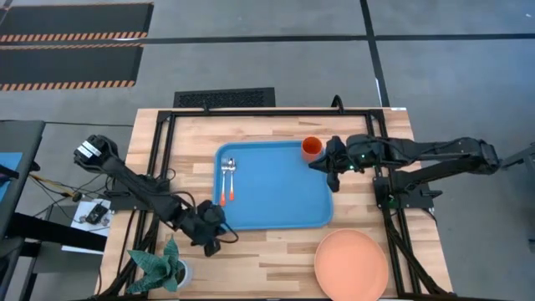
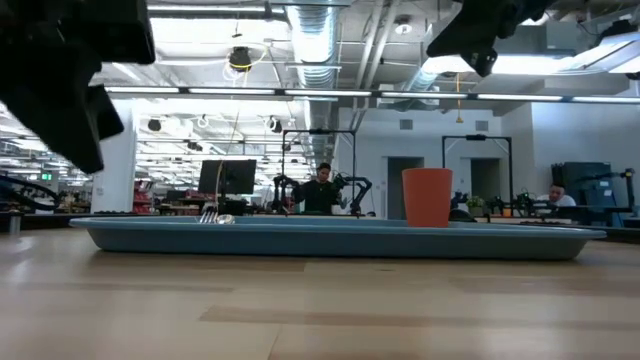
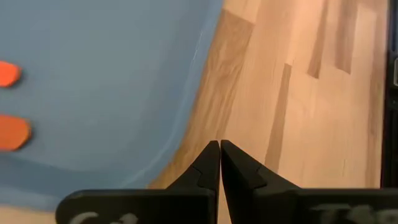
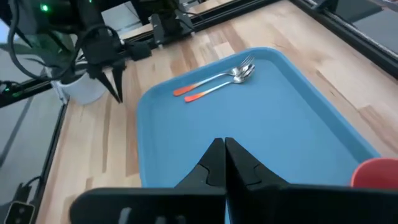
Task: Pick and place plate/cup/fork/spoon on tray
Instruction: Adjust the blue serving tray
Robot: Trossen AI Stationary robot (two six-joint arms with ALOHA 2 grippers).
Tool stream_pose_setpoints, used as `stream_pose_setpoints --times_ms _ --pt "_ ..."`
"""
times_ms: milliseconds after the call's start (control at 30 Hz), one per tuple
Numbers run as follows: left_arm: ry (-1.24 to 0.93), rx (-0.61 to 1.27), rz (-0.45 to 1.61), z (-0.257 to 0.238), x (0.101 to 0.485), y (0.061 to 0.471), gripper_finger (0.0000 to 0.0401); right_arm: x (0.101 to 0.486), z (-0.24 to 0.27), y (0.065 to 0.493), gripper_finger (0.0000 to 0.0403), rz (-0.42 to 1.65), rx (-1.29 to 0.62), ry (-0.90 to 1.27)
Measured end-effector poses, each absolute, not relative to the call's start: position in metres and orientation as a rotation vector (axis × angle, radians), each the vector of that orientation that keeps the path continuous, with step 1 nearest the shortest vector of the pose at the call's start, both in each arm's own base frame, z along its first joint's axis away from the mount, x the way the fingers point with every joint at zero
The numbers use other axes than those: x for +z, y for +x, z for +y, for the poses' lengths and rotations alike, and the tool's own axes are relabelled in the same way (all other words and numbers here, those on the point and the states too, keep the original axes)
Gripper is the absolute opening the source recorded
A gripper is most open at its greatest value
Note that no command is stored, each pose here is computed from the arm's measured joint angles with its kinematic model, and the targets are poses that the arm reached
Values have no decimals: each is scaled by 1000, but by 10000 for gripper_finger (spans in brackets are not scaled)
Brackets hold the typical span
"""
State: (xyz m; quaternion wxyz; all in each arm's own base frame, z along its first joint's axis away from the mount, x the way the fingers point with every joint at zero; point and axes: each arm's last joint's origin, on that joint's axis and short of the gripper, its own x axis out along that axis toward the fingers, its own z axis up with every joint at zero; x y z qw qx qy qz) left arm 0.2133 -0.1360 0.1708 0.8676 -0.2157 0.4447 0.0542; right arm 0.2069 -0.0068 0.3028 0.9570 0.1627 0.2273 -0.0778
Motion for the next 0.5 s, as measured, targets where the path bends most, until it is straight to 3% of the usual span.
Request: stream_pose_setpoints --times_ms 500 --pt "-384 17 938 -131 153 208 0 303 -7 207 7 455 -187 340"
